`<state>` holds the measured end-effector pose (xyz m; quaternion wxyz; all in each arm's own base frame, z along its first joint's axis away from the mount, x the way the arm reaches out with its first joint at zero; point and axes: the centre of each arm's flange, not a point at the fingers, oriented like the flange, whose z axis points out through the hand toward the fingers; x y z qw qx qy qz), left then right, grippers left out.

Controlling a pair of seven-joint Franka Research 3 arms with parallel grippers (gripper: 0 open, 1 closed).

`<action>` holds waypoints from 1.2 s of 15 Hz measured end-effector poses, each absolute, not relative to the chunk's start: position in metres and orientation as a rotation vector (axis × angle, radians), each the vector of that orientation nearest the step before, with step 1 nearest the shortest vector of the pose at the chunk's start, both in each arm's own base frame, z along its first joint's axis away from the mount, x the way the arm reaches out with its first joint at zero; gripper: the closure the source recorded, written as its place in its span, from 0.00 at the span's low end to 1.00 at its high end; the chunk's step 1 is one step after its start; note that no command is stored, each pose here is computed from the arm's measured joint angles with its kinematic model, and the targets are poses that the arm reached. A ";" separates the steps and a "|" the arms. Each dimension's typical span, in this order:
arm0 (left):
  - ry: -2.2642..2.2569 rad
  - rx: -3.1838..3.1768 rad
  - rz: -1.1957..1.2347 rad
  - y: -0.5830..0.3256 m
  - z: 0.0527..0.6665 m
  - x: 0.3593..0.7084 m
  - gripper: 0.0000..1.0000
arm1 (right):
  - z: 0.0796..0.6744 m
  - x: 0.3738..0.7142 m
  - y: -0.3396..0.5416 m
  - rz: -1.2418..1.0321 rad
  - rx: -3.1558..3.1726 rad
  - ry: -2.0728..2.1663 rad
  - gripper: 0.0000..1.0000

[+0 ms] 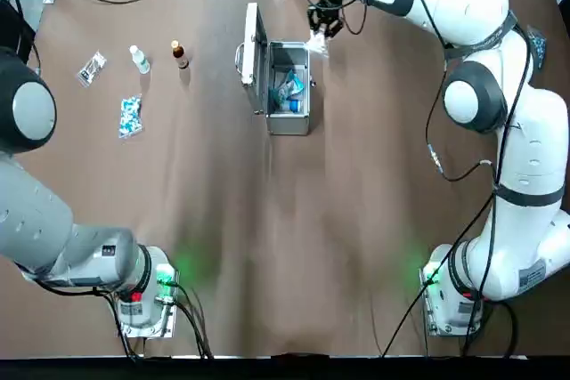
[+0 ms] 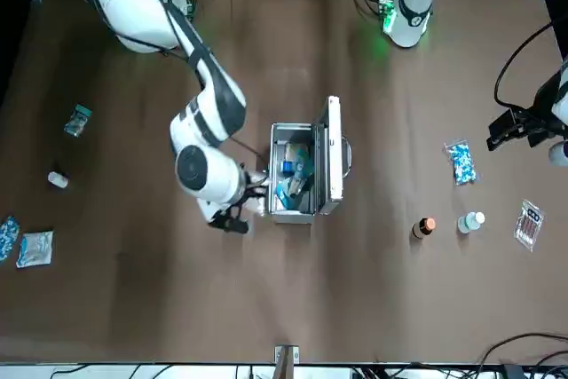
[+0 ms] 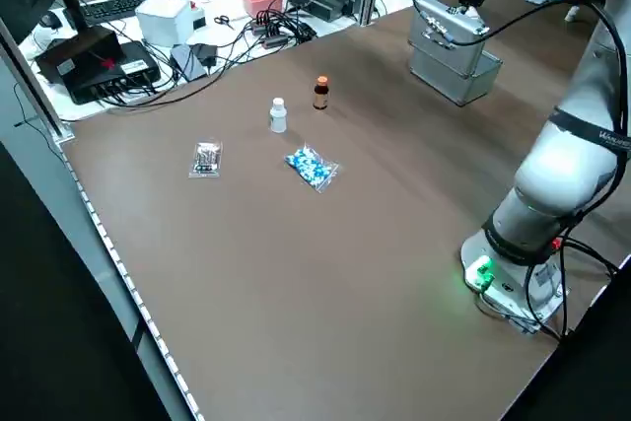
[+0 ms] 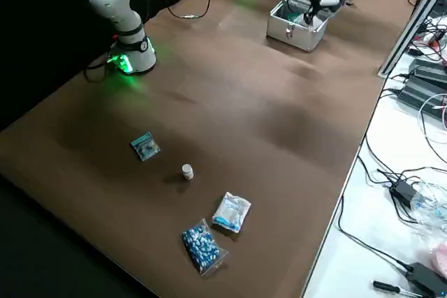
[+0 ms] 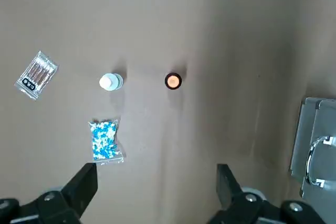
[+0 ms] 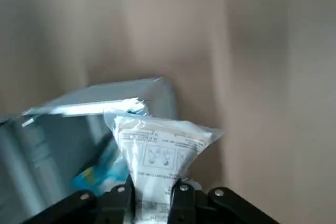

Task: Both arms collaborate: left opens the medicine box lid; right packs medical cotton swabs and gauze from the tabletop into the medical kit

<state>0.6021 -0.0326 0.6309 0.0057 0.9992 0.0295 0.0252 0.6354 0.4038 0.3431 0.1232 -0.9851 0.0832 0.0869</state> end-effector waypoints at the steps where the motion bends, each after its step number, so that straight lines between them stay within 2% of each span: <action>1: 0.092 3.128 0.079 -0.033 0.631 0.602 0.00 | 0.362 0.619 0.437 0.242 -2.840 0.210 0.76; 5: 0.092 3.128 0.079 -0.033 0.631 0.602 0.00 | 0.369 0.578 0.497 0.234 -2.834 0.123 0.73; 7: 0.092 3.128 0.079 -0.033 0.631 0.602 0.00 | 0.359 0.569 0.510 0.227 -2.831 0.102 0.61; 9: 0.092 3.128 0.079 -0.033 0.631 0.602 0.00 | 0.349 0.567 0.514 0.235 -2.837 0.098 0.57; 10: 0.092 3.128 0.079 -0.033 0.631 0.602 0.00 | 0.345 0.568 0.513 0.234 -2.843 0.097 0.49; 12: 0.092 3.128 0.079 -0.033 0.631 0.602 0.00 | 0.342 0.571 0.510 0.229 -2.851 0.100 0.48; 14: 0.092 3.128 0.079 -0.033 0.631 0.602 0.00 | 0.341 0.572 0.508 0.225 -2.854 0.098 0.33; 16: 0.092 3.128 0.079 -0.033 0.631 0.602 0.00 | 0.341 0.573 0.508 0.221 -2.857 0.095 0.28; 18: 0.092 3.128 0.079 -0.033 0.631 0.602 0.00 | 0.341 0.573 0.508 0.214 -2.863 0.089 0.15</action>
